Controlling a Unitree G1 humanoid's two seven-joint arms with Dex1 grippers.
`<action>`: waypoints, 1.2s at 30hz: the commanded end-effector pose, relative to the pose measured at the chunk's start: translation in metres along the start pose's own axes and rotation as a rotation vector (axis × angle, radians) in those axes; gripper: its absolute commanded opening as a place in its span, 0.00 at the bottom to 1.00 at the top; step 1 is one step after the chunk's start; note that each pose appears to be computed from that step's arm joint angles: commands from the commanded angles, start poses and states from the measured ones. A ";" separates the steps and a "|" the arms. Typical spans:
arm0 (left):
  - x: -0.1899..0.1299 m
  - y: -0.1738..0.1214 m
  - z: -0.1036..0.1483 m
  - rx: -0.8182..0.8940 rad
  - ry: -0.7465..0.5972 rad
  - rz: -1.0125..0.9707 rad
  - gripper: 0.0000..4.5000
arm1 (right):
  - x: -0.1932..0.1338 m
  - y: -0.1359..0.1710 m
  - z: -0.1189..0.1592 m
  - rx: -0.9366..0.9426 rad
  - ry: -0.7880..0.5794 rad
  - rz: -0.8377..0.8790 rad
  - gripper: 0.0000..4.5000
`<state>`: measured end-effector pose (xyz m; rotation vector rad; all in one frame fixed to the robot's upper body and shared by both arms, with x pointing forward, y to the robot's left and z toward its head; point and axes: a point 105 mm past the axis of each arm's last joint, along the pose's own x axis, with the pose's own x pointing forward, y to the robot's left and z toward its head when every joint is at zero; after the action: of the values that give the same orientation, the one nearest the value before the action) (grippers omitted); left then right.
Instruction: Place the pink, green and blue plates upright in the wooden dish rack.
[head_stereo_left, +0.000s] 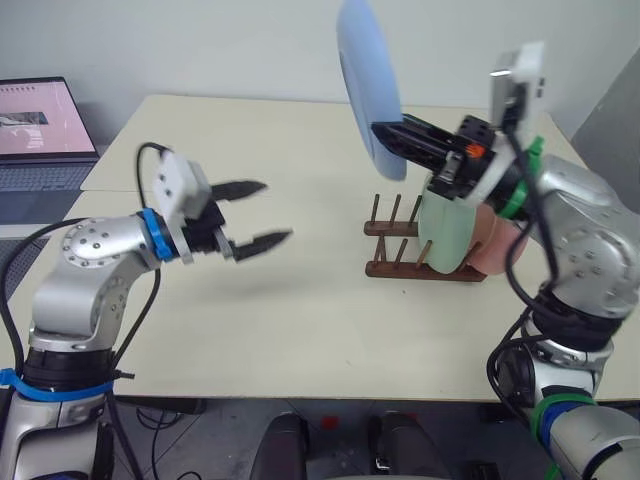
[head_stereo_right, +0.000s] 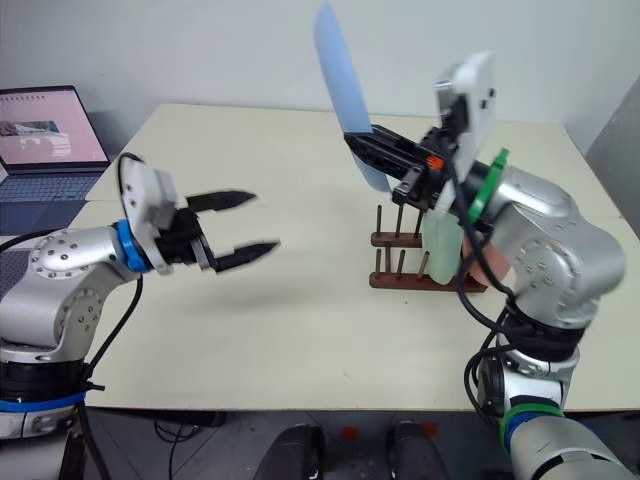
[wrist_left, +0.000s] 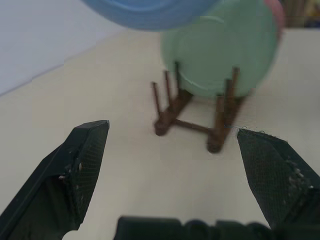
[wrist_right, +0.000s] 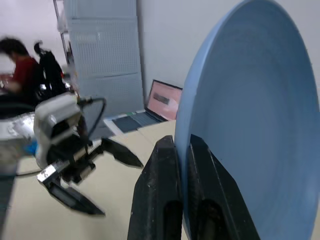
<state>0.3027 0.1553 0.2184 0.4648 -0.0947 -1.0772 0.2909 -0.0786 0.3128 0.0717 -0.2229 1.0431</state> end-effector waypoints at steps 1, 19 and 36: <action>0.007 -0.010 0.018 0.091 -0.040 -0.083 1.00 | -0.013 0.002 0.001 0.146 -0.039 -0.025 0.00; 0.022 -0.012 0.032 0.111 -0.112 -0.141 1.00 | -0.020 -0.006 -0.035 0.349 0.083 -0.141 0.00; 0.025 -0.009 0.031 0.118 -0.120 -0.124 1.00 | -0.018 -0.015 -0.019 0.399 0.018 -0.191 0.00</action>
<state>0.3002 0.1233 0.2307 0.4897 -0.1932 -1.2258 0.3032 -0.0974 0.2852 0.4477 0.0374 0.8724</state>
